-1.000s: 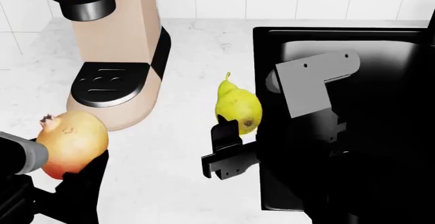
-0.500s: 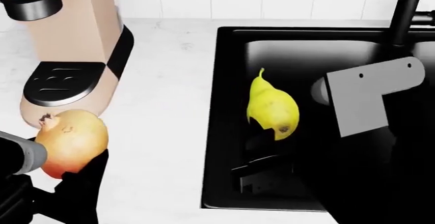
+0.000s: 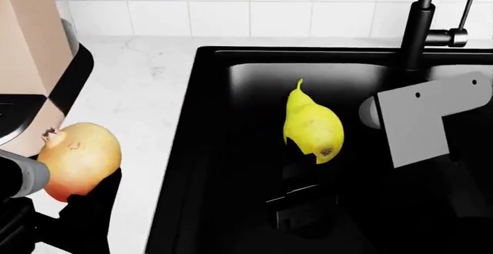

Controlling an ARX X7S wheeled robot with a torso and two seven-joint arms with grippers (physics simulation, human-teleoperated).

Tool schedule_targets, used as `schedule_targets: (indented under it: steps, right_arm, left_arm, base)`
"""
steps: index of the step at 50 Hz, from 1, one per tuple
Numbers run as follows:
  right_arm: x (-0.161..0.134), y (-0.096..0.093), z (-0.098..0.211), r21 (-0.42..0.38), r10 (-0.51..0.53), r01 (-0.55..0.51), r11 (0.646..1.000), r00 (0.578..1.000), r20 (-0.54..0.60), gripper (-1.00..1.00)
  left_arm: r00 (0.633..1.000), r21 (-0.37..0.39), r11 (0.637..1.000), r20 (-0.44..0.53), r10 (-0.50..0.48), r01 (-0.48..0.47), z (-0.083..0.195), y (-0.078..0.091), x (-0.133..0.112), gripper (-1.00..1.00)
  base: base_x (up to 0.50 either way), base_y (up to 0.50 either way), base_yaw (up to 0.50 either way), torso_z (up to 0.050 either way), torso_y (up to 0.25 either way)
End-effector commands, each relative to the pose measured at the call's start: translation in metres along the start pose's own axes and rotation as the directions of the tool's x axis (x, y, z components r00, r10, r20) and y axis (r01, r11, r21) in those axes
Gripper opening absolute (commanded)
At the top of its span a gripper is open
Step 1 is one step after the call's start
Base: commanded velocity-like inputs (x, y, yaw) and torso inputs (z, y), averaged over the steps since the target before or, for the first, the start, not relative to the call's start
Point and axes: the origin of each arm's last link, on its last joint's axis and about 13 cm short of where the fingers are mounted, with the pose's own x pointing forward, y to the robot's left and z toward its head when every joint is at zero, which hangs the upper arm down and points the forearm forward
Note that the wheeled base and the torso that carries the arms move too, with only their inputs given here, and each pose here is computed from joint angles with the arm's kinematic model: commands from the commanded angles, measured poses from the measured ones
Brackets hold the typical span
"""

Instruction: There is a mixed pile of frozen fruits and vegetables on the counter. Locate all the frozen vegetables and place the items in a bowl on the counter. Take all the frozen fruits and defrost them in a running sink.

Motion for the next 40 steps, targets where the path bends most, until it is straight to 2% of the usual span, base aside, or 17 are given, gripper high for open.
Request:
schedule_targets:
  steps: [1,13,21,27,34,40]
  right_arm:
    - [-0.002,-0.001,0.001,-0.007,0.0,0.0,1.0,1.0,0.01,-1.0]
    - [-0.002,-0.001,-0.001,0.0,-0.002,0.002,1.0,1.0,-0.003,-1.0]
    - [-0.002,-0.001,-0.003,0.007,-0.004,0.004,1.0,1.0,-0.005,-1.0]
    - [-0.001,0.0,-0.006,0.0,0.002,-0.002,1.0,1.0,-0.013,-1.0]
    - [0.007,0.001,-0.004,0.008,0.012,-0.012,1.0,1.0,-0.025,-1.0]
    - [0.024,0.003,0.0,0.024,0.044,-0.042,0.999,0.996,-0.077,-1.0]
  left_arm:
    - [1.0,-0.018,1.0,0.02,0.009,-0.009,0.004,0.0,-0.002,-1.0]
    - [0.999,-0.013,1.0,0.037,-0.004,0.004,0.01,-0.003,-0.005,-1.0]
    - [0.999,-0.014,1.0,0.044,-0.006,0.006,0.011,-0.004,-0.009,-1.0]
    - [0.999,-0.013,1.0,0.045,-0.008,0.009,0.011,-0.006,-0.008,-1.0]
    - [0.999,-0.013,1.0,0.048,-0.009,0.009,0.012,-0.005,-0.011,-1.0]
    - [0.998,-0.015,1.0,0.055,-0.013,0.014,0.014,-0.006,-0.011,-1.0]
  base:
    - [0.26,-0.14,0.0,0.0,0.0]
    - [0.18,-0.08,0.0,0.001,0.001]
    - [0.15,-0.42,0.0,0.0,0.001]
    - [0.05,-0.04,0.0,0.0,0.002]
    - [0.0,0.0,0.0,0.0,0.0]
    - [0.0,0.0,0.0,0.0,0.0]
